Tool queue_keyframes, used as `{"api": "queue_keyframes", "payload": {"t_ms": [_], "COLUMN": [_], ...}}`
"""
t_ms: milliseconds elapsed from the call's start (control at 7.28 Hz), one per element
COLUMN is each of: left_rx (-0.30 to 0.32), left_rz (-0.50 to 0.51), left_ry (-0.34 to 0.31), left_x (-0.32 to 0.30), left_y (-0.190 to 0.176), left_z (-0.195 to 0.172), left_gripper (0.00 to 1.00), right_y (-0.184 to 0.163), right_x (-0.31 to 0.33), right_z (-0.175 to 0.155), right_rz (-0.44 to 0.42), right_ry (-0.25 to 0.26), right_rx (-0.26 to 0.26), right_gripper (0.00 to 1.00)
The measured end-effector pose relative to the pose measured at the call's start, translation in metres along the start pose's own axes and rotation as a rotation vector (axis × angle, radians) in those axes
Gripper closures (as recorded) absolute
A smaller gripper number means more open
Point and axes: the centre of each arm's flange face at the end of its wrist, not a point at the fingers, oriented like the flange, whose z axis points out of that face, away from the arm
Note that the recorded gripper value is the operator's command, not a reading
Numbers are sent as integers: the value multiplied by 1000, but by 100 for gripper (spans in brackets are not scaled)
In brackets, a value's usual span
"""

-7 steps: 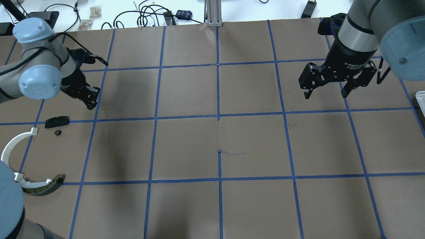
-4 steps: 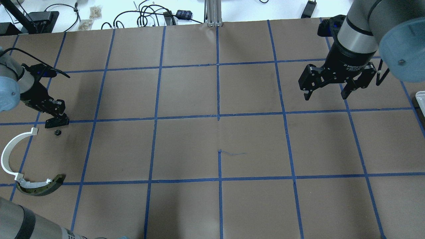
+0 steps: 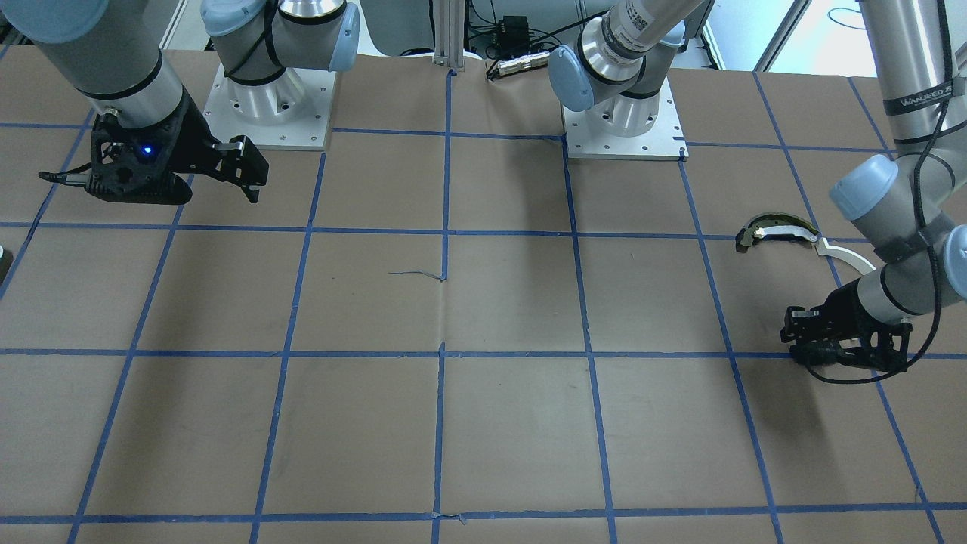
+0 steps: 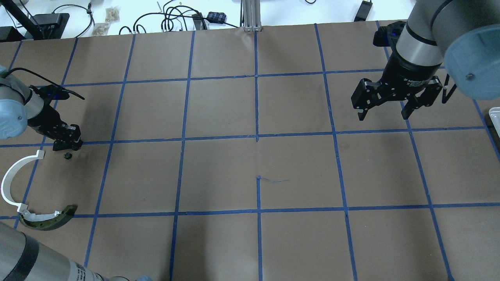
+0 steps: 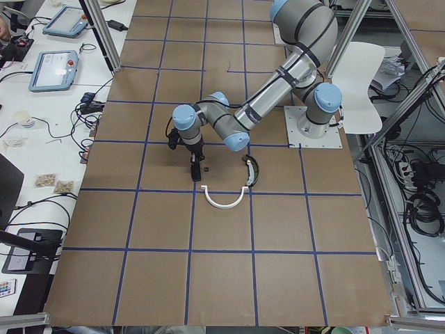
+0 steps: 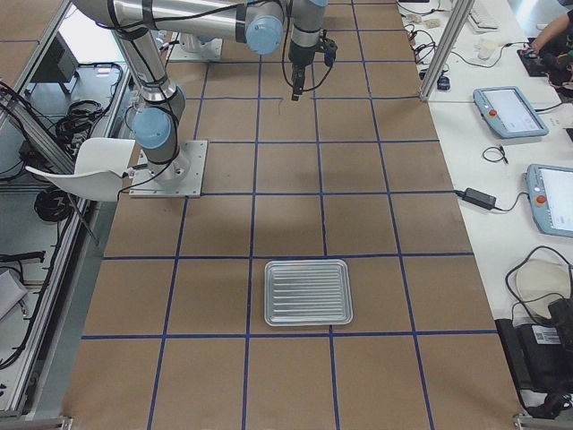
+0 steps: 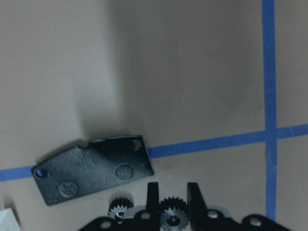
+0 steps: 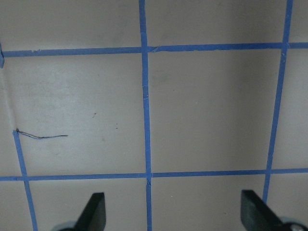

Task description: Place bearing gear from tray to pile

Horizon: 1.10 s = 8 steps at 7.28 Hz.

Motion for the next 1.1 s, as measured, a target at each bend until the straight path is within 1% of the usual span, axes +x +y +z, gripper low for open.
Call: {"api": "queue_keyframes", "payload": {"t_ms": [687,824,962,1099], "left_rx": [-18,-23,-31,-35], "left_rz": [3,3,4,4], "left_ry": [4,0,-6,-11], "left_x": [1,1,1,0], "left_y": [5,6,7,7], "left_z": [8,9,9,10], "left_gripper": [100,83,26,17], "right_y": [-2,-2,-2,-2], "right_x": [0,0,0,0], "right_z": [-1,-2,-2,-2], "right_rz": [-10,-10,-10,-10], "right_ry": [2,4,4,2], "right_rx": [10,12,14,15], "right_gripper": [0,0,0,0]}}
